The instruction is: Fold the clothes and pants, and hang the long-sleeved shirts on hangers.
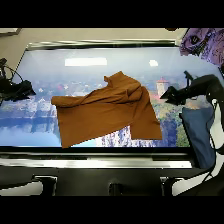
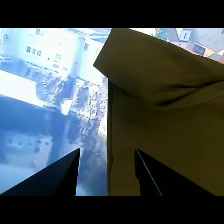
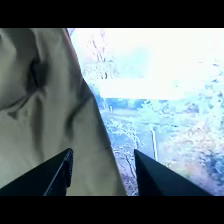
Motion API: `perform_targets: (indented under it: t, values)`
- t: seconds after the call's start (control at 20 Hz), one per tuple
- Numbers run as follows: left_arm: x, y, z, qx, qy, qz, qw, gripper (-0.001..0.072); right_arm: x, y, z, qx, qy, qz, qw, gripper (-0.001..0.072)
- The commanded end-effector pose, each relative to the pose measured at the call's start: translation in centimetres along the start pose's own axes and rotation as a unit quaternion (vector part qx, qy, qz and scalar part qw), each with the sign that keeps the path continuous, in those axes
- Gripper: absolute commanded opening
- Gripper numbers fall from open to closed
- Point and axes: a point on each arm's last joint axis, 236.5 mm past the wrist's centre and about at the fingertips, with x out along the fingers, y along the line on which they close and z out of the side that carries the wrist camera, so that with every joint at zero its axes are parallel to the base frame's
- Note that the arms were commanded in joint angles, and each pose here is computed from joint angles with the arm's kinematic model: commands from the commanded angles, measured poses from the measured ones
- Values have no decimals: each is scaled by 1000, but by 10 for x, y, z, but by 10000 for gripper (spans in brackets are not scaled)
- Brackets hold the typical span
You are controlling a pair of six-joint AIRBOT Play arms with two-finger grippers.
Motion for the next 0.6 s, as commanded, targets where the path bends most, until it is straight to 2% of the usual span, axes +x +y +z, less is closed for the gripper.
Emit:
perform_targets:
  t: [0.0, 0.15, 0.25, 0.3, 0.35, 0.4, 0.45, 0.55]
  values:
    - [-4, 4, -3, 0, 1, 4, 1000, 389, 33, -6, -18, 13, 47, 43, 998, 457]
    - [-4, 3, -3, -2, 1, 2, 1000, 389, 60, 0, -29, 5, 75, 47, 996, 456]
    - [-4, -1, -10, -37, 17, -6, 999, 393, 77, 10, -37, -4, 91, 46, 995, 452]
    - [-2, 1, -17, -46, 32, -4, 998, 443, 83, 15, -42, -10, 102, 47, 994, 427]
    - [0, 4, -24, -46, 49, -1, 998, 473, 87, 20, -46, -16, 109, 47, 993, 323]
    - [2, 8, -30, -39, 58, 1, 998, 473, 88, 24, -48, -20, 110, 48, 993, 196]
    - [3, 17, -38, -47, 64, 3, 997, 473, 86, 26, -48, -22, 110, 48, 993, 44]
    - [13, 29, -67, -76, 77, -15, 994, 473, 76, 29, -48, -30, 108, 46, 993, 27]
